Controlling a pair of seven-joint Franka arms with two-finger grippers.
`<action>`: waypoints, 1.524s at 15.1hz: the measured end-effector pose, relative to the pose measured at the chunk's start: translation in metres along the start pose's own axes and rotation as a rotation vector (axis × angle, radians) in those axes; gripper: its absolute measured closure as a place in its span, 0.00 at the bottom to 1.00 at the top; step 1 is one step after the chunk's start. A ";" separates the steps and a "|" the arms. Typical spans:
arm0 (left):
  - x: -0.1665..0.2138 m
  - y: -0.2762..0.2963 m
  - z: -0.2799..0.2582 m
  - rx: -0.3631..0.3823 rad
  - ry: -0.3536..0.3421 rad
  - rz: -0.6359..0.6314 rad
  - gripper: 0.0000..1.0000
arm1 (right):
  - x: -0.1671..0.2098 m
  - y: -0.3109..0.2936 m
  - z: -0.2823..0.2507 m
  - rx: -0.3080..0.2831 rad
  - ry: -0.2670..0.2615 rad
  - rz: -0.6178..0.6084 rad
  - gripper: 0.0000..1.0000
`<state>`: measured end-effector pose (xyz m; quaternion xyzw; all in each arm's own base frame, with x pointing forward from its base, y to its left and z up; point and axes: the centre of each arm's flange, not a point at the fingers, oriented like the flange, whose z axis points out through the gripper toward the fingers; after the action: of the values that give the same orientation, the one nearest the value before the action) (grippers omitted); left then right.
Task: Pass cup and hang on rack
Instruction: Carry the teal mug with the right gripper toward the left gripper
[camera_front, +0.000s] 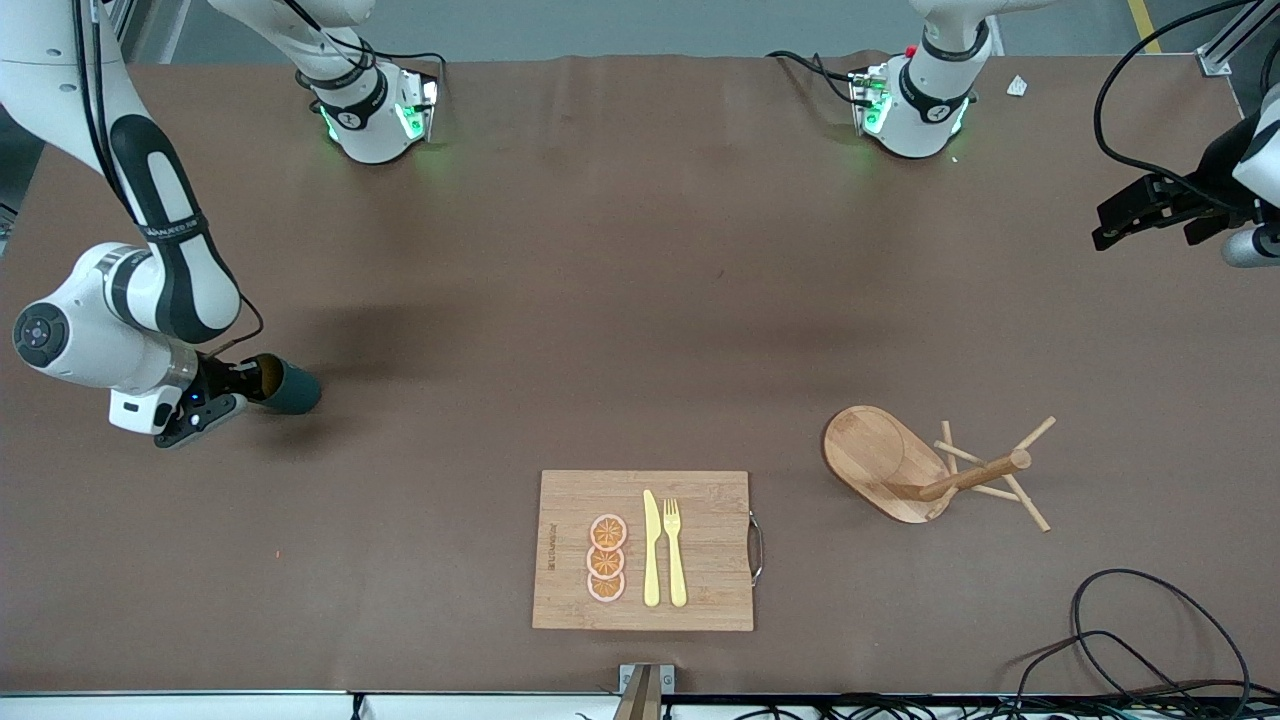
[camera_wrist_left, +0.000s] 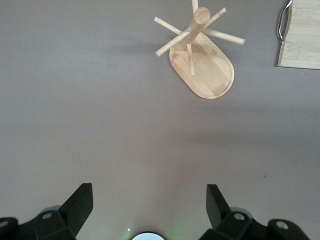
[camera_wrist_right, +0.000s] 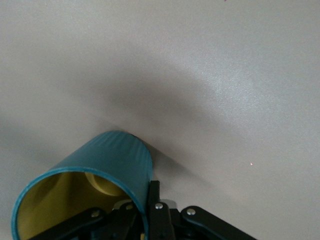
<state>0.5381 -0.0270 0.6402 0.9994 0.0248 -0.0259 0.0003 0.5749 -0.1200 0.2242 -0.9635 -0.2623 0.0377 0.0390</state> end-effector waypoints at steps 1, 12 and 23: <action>0.001 0.000 0.001 0.000 -0.002 0.000 0.00 | 0.000 0.000 0.000 0.000 0.000 0.000 0.95; 0.001 0.002 -0.002 -0.001 0.005 0.004 0.00 | 0.106 -0.131 -0.046 0.035 -0.090 0.122 0.95; 0.009 0.148 0.052 0.049 -0.023 0.183 0.00 | 0.203 -0.455 -0.048 -0.048 -0.003 0.245 0.95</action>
<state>0.5519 -0.1749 0.5873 0.9968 -0.0674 -0.0378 -0.0213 0.5252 0.3716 0.3046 -0.9889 -0.1433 0.0373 0.0107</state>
